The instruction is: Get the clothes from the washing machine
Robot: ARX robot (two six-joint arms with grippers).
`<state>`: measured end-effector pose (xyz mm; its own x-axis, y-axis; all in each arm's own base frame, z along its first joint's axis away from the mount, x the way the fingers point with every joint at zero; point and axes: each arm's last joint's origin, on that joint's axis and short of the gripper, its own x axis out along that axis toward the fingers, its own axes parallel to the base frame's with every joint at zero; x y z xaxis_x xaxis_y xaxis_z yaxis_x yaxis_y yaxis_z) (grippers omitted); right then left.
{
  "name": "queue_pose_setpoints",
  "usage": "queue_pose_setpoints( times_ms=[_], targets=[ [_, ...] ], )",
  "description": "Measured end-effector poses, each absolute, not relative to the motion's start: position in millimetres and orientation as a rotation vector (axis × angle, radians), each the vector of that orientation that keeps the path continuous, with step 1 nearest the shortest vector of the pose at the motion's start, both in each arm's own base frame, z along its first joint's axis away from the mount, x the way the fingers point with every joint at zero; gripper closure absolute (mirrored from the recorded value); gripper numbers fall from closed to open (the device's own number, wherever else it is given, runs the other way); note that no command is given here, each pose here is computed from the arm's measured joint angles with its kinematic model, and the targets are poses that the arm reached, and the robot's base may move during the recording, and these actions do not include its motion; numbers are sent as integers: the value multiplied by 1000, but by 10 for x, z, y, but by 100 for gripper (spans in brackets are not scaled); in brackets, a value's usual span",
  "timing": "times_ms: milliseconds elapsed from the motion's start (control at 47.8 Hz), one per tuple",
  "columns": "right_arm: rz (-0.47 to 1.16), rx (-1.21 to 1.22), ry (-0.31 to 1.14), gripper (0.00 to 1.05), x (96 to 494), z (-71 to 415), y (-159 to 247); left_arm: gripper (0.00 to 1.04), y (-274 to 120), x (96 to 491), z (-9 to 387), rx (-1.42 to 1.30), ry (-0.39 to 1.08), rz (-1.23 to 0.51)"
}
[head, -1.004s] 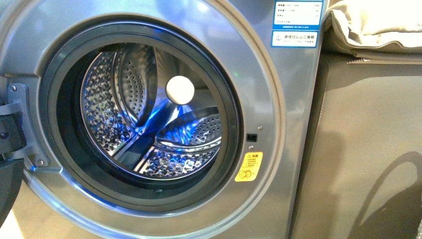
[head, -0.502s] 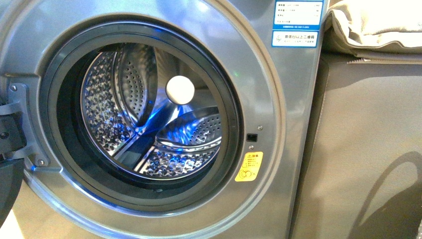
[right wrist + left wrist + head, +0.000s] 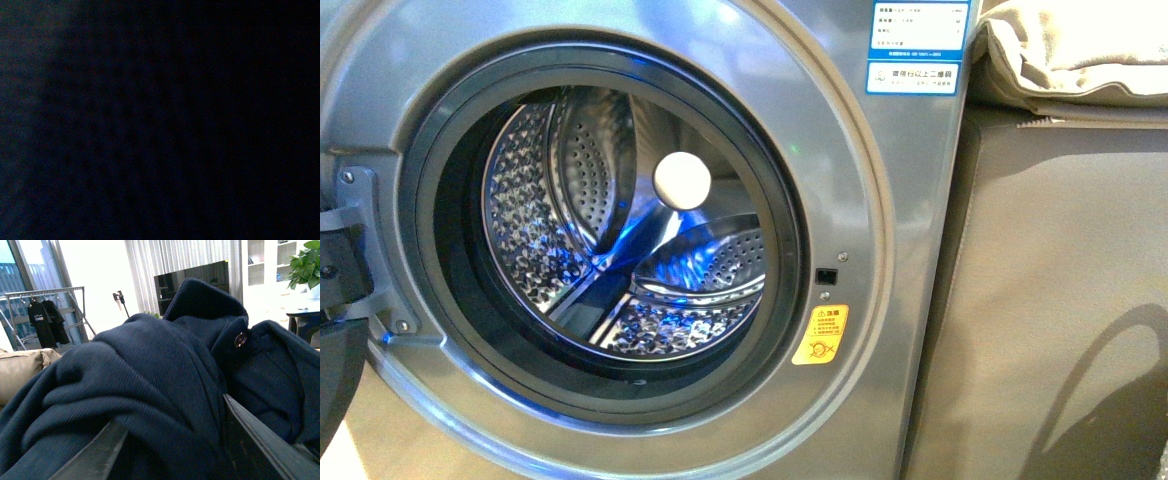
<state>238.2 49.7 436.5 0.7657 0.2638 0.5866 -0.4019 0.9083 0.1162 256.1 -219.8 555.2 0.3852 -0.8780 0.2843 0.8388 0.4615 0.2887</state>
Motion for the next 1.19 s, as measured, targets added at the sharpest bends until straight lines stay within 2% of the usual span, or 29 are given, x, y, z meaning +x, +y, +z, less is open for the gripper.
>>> queue_pose_setpoints(
  times_ms=[209, 335, 732, 920, 1192],
  targets=[
    [289, 259, -613, 90, 2332, 4372, 196, 25, -2200, 2559, 5552, 103, -427, -1096],
    [262, 261, -589, 90, 2261, 4301, -40, 5, -2200, 2559, 5552, 104, -428, -1096],
    [115, 159, -369, 90, 1915, 3860, -815, 7, -2200, 2559, 5552, 103, -427, -1096],
    [37, 188, -202, 90, 1851, 3357, -1201, 7, -2200, 2559, 5552, 103, -427, -1096],
    [-83, 420, 132, 90, 1796, 2277, -1599, 7, -2199, 2560, 5552, 103, -427, -1095]
  ],
)
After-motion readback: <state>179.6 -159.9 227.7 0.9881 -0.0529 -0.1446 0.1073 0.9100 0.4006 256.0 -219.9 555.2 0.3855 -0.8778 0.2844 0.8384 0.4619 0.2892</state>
